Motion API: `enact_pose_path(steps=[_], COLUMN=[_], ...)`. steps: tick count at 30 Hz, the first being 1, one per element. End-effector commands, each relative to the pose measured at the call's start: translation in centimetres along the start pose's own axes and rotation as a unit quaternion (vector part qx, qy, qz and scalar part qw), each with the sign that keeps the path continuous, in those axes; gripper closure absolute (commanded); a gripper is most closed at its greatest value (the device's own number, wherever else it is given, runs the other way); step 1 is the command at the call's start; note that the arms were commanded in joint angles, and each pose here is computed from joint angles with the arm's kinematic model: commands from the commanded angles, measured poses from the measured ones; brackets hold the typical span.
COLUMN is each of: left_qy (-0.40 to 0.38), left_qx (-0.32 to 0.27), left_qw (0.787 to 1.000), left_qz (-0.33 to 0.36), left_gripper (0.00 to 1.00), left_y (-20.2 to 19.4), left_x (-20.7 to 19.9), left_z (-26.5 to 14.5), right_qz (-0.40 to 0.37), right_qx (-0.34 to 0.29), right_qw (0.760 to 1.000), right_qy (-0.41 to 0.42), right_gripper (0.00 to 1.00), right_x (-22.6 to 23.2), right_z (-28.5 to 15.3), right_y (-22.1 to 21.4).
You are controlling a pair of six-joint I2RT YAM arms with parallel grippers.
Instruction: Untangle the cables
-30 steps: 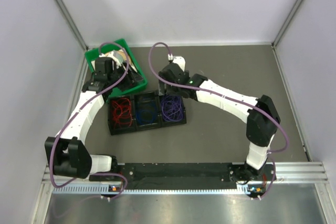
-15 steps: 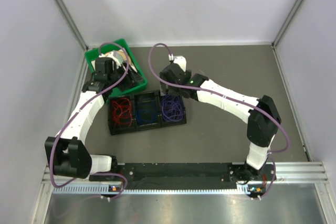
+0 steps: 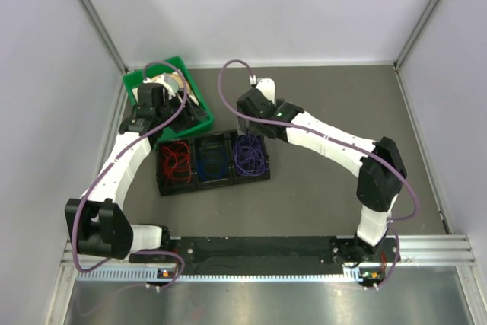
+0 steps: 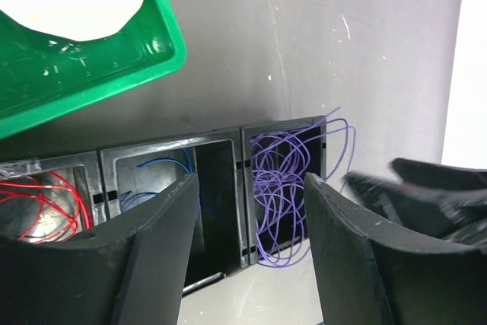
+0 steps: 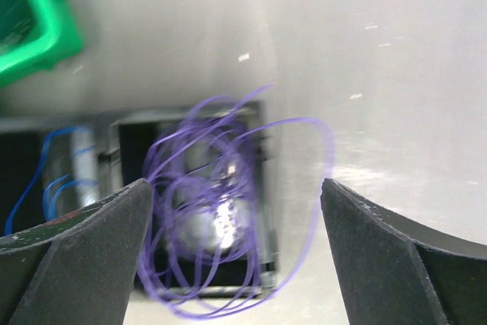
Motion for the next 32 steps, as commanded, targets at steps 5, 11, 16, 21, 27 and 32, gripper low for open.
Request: enact_pose_path(steps=[5,11,16,21,27,32], left_qy=[0.016,0.032,0.054,0.082,0.090,0.080], left_qx=[-0.036,-0.054,-0.086,-0.107,-0.112,-0.105], left_qw=[0.998,0.996,0.993,0.988,0.988,0.990], left_qz=[0.039,0.060,0.061,0.070,0.063,0.055], left_gripper=[0.37,0.37,0.36,0.28,0.20,0.20], left_y=[2.1,3.6,4.7,5.7,5.8,5.4], left_x=[0.1,0.1,0.7,1.5,1.8,1.8], left_z=[-1.0,-2.2,-3.6,-5.0,-5.3,-4.9], right_qz=[0.060,0.056,0.070,0.096,0.145,0.163], right_qx=[-0.061,-0.097,-0.099,-0.087,-0.074,-0.089], right_qw=[0.992,0.980,0.974,0.961,0.952,0.949], right_qy=[-0.097,-0.164,-0.190,-0.244,-0.260,-0.256], right_gripper=[0.05,0.01,0.01,0.01,0.01,0.01], right_x=[-8.9,-14.7,-17.9,-22.2,-25.6,-25.9], right_z=[-4.1,-7.4,-8.9,-10.4,-11.2,-11.8], right_y=[5.1,5.4,3.7,0.4,-3.2,-3.7])
Point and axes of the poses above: each gripper's point midway between its finger pads, its own z axis out along the fingers, its own x axis along the line the jaws close on, y = z × x, the point moved 1 cm from there along -z, back along the fingers, and after that the axes turned 8 degrees about -z, right-handed, at the moved point
